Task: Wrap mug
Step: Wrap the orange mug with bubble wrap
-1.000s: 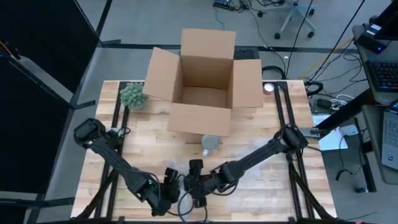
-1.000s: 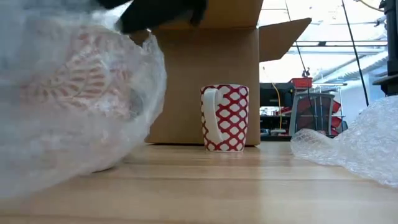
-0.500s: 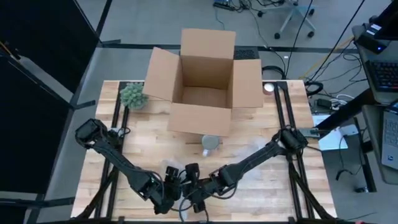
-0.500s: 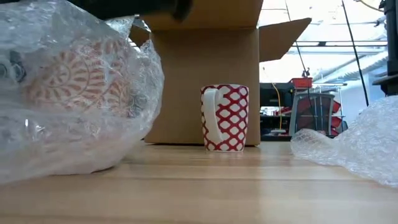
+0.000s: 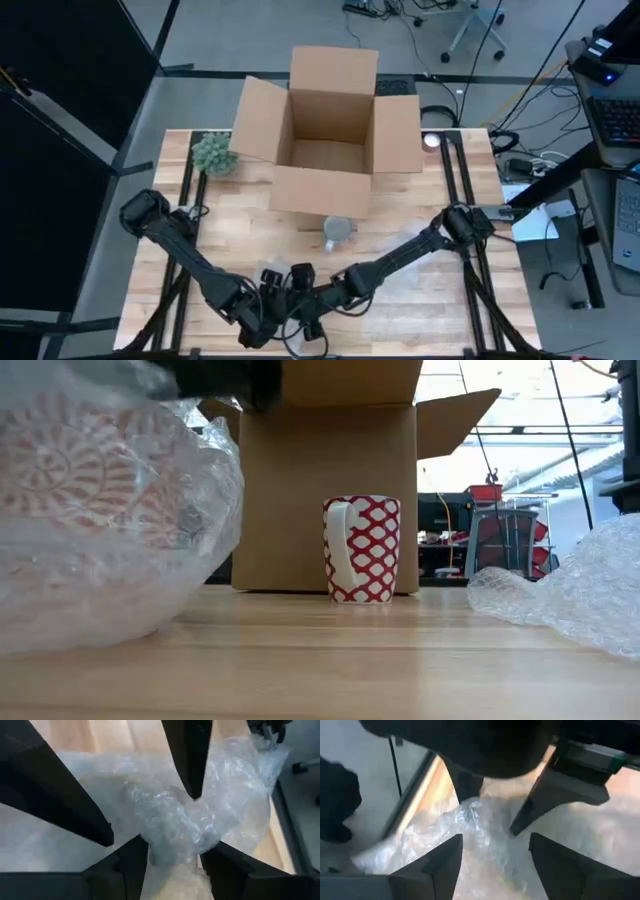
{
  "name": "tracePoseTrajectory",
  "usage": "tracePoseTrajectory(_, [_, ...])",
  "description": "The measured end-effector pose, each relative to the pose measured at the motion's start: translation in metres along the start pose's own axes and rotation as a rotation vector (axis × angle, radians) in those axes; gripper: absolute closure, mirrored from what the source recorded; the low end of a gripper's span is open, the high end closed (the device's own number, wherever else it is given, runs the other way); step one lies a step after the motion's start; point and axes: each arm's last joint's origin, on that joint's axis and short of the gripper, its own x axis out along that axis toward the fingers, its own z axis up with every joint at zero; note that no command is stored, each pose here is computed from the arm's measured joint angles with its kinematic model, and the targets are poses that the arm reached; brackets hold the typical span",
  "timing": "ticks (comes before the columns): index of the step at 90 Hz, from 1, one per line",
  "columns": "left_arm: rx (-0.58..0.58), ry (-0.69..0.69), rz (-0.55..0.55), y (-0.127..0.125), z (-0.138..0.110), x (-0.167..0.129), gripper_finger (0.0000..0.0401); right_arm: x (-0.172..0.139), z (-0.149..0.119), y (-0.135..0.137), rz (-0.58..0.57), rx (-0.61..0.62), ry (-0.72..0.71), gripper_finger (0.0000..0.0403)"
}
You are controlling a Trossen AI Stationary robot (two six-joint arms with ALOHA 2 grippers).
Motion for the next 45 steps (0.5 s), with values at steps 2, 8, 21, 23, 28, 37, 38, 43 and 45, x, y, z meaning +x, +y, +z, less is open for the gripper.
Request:
tracePoseTrajectory(2, [-0.001, 0.01, 0.005, 0.001, -0.002, -0.003, 0.024, 0.0, 0.0, -0.001, -0.003, 0.0, -0.005, 0.0186])
tracePoseTrajectory(8, [-0.009, 0.035, 0.029, 0.002, -0.006, -0.007, 0.024, 0.001, 0.0, -0.001, -0.006, -0.009, -0.003, 0.0186])
tracePoseTrajectory(21, [-0.031, -0.01, 0.077, 0.002, -0.007, -0.023, 0.024, 0.006, -0.013, 0.001, -0.001, -0.036, 0.074, 0.0186])
tracePoseTrajectory(23, [-0.028, -0.011, 0.078, 0.001, -0.007, -0.022, 0.024, 0.006, -0.013, 0.001, 0.004, -0.035, 0.071, 0.0186])
tracePoseTrajectory(28, [-0.013, -0.023, 0.074, -0.001, -0.006, -0.019, 0.024, 0.007, -0.013, 0.0, 0.004, -0.028, 0.071, 0.0186])
tracePoseTrajectory(37, [-0.009, -0.014, 0.086, 0.001, -0.007, -0.021, 0.024, 0.007, -0.013, 0.0, 0.001, -0.026, 0.071, 0.0186])
tracePoseTrajectory(38, [-0.008, -0.011, 0.09, 0.001, -0.008, -0.021, 0.024, 0.007, -0.013, 0.0, 0.001, -0.026, 0.071, 0.0186])
tracePoseTrajectory(43, [-0.004, -0.006, 0.114, 0.002, -0.009, -0.021, 0.024, 0.007, -0.013, 0.0, 0.0, -0.022, 0.067, 0.0186])
tracePoseTrajectory(45, [-0.003, -0.006, 0.121, 0.002, -0.01, -0.022, 0.024, 0.007, -0.012, 0.0, -0.002, -0.021, 0.064, 0.0186])
